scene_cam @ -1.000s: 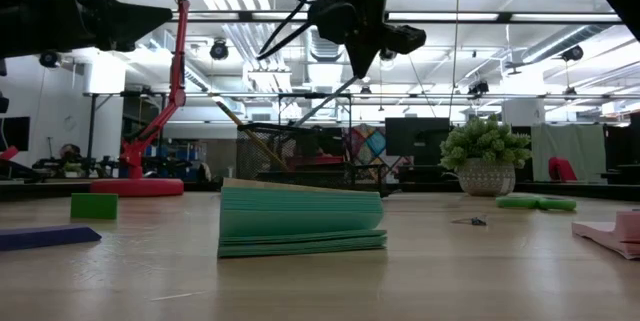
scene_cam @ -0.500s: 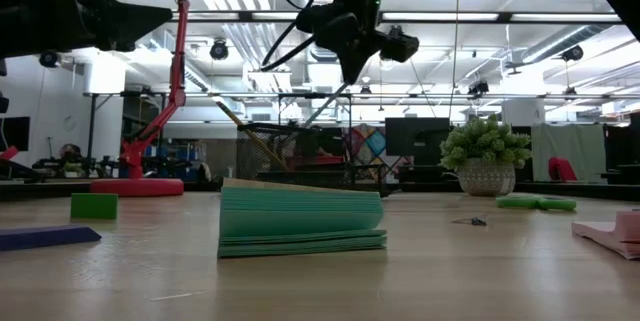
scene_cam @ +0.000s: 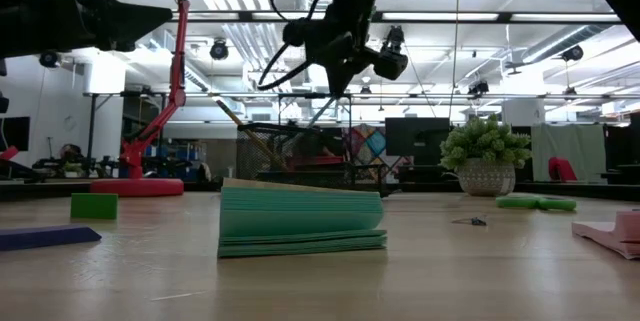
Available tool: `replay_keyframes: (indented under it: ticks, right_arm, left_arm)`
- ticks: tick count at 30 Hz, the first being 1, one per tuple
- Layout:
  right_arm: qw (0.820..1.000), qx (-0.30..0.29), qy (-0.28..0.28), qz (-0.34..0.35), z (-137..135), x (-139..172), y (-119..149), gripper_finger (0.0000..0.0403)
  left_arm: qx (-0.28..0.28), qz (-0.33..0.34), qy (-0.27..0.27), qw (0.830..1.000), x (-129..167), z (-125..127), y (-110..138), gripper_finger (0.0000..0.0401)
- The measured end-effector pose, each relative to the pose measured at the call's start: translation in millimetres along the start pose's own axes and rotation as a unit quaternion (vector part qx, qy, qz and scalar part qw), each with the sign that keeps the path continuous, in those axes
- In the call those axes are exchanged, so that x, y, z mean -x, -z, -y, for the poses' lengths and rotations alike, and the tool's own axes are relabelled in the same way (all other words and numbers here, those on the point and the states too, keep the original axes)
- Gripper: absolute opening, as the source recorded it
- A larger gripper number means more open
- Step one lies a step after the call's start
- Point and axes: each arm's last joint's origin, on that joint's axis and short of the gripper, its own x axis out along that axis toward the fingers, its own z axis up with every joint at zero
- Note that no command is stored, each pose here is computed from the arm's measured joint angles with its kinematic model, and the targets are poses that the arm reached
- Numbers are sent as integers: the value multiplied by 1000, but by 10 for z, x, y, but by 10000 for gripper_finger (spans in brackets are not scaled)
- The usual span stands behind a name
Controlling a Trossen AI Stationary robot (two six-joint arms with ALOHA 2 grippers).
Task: Pick and place office supplies into organizer
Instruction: Put the blue pencil into the black desk organizer
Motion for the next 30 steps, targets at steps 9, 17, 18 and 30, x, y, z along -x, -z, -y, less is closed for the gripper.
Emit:
replay_keyframes:
  ticks: [9,17,18,30]
  right_arm:
    - [1000,10,10,23,22,8,-40,13]
    - [998,25,39,43,46,-42,-128,13]
    - [998,30,40,41,37,-57,-138,13]
    - [996,79,44,-28,-8,-107,-137,13]
  left_arm:
    - [0,0,0,1000,0,0,1,0]
    - [0,0,-1,1000,0,-1,-1,0]
    - [0,0,-1,1000,0,-1,-1,0]
    - [0,0,-1,1000,0,-1,1,0]
